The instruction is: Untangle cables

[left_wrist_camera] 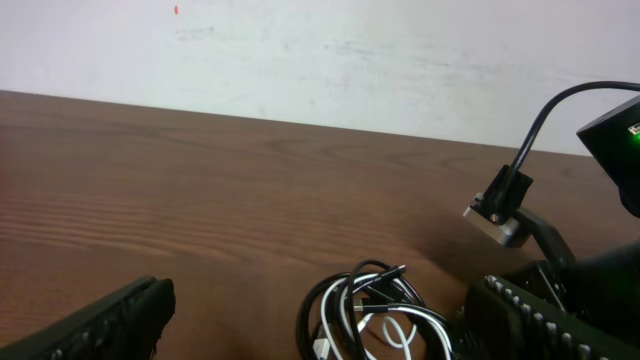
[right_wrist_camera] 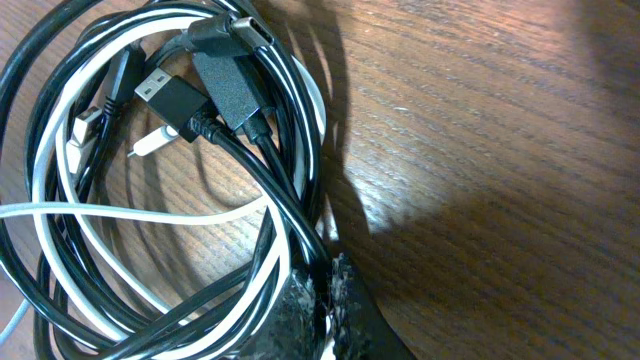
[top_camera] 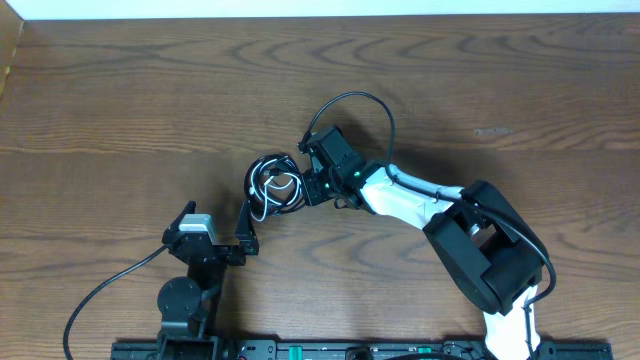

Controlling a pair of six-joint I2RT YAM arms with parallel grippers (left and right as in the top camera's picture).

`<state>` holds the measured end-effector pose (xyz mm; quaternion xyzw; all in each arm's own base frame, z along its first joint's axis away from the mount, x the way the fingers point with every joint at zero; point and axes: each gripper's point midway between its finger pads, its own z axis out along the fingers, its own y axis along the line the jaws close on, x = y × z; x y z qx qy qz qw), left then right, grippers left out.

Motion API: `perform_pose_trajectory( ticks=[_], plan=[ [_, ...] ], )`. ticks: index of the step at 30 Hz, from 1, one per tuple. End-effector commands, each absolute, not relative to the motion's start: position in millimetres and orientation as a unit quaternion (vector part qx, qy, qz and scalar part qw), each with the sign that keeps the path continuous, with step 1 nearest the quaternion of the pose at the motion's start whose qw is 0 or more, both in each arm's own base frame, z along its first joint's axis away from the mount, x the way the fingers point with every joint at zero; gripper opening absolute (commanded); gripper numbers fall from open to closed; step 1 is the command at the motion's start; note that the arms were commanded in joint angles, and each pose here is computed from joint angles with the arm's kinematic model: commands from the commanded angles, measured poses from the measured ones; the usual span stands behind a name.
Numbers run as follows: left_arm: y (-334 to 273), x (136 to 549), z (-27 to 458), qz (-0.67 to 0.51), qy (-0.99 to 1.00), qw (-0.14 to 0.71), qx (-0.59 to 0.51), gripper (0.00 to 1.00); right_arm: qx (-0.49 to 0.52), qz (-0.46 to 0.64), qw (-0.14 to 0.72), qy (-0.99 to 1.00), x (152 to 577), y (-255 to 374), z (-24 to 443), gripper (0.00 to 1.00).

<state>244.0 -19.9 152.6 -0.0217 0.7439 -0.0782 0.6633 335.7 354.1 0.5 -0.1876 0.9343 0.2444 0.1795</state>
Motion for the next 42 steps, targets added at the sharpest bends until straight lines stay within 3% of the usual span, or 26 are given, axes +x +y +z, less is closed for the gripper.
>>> perform_pose_trajectory(
  ticks=[1,29,38,40,42],
  plan=[
    [-23.0,243.1,136.4,-0.081,0.760,0.644,-0.013,0.98,-0.167,0.184,0.134,0.959,319.5,322.2,-47.5,0.01],
    [-22.9,243.1,136.4,-0.081,0.760,0.645,-0.013,0.98,-0.167,0.188,0.139,0.958,321.3,324.0,-45.6,0.01],
    [-22.9,243.1,136.5,-0.081,0.760,0.645,-0.013,0.98,-0.180,0.276,0.110,0.938,308.8,343.4,-10.4,0.01],
    [-22.9,243.1,136.4,-0.081,0.760,0.645,-0.013,0.98,-0.182,0.302,0.099,0.931,305.9,346.8,-2.8,0.09],
    [-22.9,243.1,136.4,-0.081,0.760,0.645,-0.013,0.98,-0.182,0.318,0.092,0.926,305.2,348.0,1.2,0.26]
  ],
)
